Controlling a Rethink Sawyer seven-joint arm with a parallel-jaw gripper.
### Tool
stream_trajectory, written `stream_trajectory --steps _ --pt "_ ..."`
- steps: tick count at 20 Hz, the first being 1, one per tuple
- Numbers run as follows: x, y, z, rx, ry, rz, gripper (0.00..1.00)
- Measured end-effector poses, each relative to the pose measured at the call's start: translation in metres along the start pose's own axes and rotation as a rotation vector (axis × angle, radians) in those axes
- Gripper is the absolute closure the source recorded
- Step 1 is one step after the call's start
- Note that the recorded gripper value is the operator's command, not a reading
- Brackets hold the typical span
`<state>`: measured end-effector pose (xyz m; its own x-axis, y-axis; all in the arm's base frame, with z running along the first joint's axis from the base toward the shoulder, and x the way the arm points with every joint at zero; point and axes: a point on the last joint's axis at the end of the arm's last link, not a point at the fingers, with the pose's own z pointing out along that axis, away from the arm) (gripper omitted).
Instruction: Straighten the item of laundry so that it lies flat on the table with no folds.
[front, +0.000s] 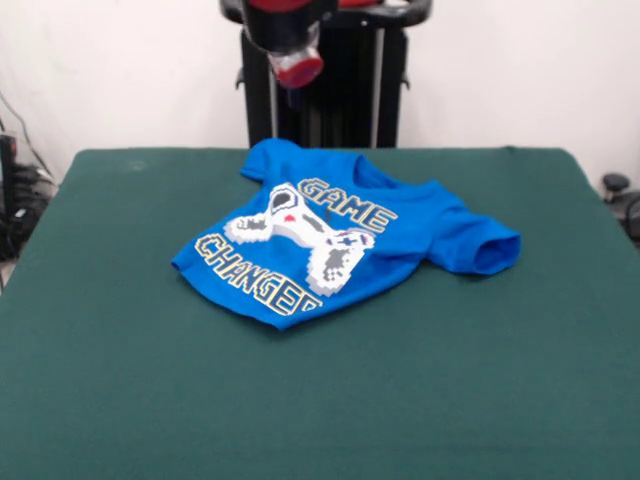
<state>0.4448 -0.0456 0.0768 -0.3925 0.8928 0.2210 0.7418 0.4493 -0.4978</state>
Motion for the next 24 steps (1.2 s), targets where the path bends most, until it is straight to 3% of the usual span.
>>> stream_trajectory --steps 8,24 --pt "-0.005 0.065 0.008 -0.064 -0.052 -0.067 0.0" --pt "-0.01 0.166 0.031 -0.148 -0.193 -0.153 0.0"
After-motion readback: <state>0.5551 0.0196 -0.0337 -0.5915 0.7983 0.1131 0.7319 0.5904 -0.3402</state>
